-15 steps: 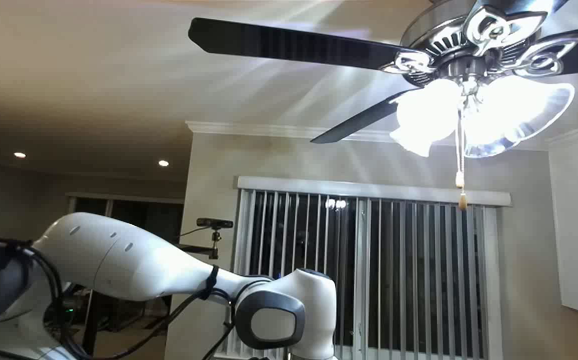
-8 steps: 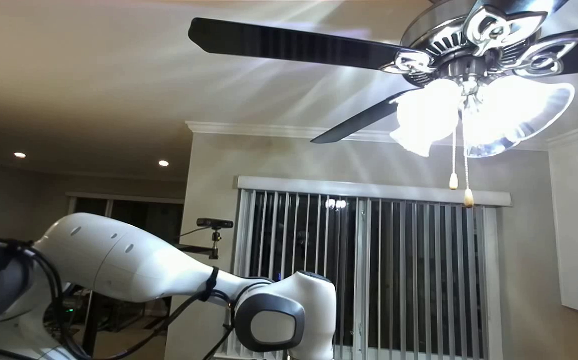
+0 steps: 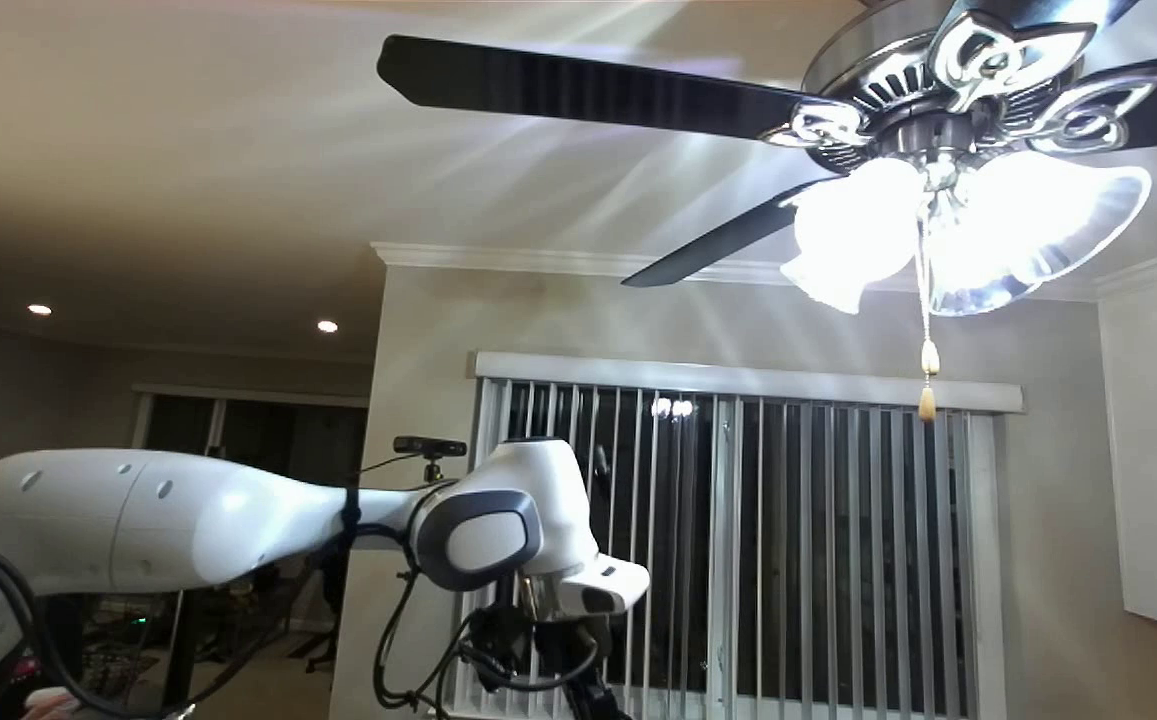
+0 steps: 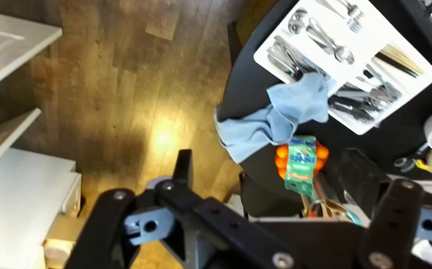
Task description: Turn off the lights
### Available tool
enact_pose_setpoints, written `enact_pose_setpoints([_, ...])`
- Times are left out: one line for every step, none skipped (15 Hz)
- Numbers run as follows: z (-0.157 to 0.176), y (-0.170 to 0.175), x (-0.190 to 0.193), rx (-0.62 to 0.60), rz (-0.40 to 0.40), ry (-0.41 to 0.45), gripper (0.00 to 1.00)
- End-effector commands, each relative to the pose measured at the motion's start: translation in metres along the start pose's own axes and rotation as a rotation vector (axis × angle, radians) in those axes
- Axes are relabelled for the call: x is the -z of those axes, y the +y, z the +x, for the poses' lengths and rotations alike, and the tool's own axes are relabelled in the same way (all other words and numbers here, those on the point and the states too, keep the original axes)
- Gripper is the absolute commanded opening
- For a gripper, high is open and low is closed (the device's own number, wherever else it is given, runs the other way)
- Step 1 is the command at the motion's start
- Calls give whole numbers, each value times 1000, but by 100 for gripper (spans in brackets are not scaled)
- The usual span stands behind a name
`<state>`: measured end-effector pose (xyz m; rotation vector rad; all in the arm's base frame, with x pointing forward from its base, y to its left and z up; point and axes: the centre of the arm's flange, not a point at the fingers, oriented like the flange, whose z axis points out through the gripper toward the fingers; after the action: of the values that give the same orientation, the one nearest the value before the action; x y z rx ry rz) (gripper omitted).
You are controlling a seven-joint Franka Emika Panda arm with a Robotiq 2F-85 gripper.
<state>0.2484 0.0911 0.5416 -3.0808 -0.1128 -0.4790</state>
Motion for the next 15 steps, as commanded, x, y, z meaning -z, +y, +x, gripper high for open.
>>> enact_pose_setpoints([10,-47,37,29,47,208,100])
enact_pose_setpoints([21,-62,48,39,52,279,100])
enact_pose_setpoints([34,-78,60,39,55,351,100])
enact_pose_setpoints([44,-90,71,34,61,427,100])
enact_pose_setpoints([50,-106,80,9,65,492,100])
enact_pose_setpoints([59,-117,92,-21,77,543,100])
enact_pose_setpoints([68,-126,103,-48,81,594,100])
enact_pose_setpoints([77,-132,111,-75,82,636,100])
enact_pose_setpoints([87,-134,121,-106,75,671,100])
enact_pose_setpoints([98,-132,126,-133,65,695,100])
enact_pose_setpoints([113,-123,132,-181,52,728,100])
enact_pose_setpoints([130,-106,136,-243,51,716,100])
enact_pose_setpoints([143,-90,141,-295,57,730,100])
enact_pose_setpoints([151,-72,148,-329,67,743,100])
enact_pose_setpoints([158,-58,156,-345,72,769,100])
